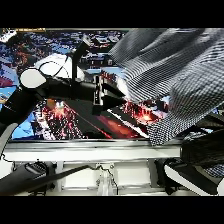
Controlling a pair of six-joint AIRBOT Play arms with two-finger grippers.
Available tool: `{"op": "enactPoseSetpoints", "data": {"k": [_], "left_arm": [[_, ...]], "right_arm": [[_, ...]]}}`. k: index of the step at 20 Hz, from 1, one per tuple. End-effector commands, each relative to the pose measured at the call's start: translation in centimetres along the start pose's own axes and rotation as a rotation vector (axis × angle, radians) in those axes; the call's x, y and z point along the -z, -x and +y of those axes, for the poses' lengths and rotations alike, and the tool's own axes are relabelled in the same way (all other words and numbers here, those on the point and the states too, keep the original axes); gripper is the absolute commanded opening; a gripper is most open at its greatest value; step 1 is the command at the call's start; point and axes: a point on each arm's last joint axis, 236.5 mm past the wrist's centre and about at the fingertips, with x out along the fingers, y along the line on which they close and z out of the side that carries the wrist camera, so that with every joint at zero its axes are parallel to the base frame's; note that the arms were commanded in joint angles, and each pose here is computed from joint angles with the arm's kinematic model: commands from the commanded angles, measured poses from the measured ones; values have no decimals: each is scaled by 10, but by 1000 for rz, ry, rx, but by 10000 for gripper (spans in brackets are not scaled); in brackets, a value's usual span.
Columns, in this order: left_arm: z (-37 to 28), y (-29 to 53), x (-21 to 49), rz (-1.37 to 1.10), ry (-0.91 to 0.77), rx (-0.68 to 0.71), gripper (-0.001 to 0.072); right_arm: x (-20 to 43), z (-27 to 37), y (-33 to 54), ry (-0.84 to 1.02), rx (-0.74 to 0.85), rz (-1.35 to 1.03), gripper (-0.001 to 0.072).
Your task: Fold the clothes and pants, and hang the long-sleeved shirts on hangers.
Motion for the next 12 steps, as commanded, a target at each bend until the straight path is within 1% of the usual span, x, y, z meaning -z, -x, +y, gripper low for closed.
{"op": "enactPoseSetpoints", "data": {"k": [1, 3, 5, 8, 12], "left_arm": [[17, 1, 19, 80, 23, -74, 235], [17, 1, 20, 80, 51, -73, 235], [16, 1, 21, 86, 57, -70, 235], [23, 2, 30, 126, 34, -99, 235], [33, 6, 44, 187, 1, -142, 235]], "right_arm": [[1, -71, -5, -188, 185, -18, 20], [-6, -102, -2, -215, 260, -56, 20], [2, -134, 1, -235, 343, -42, 20], [21, -175, 8, -269, 457, 7, 20], [30, -214, 16, -313, 567, -2, 20]]}}
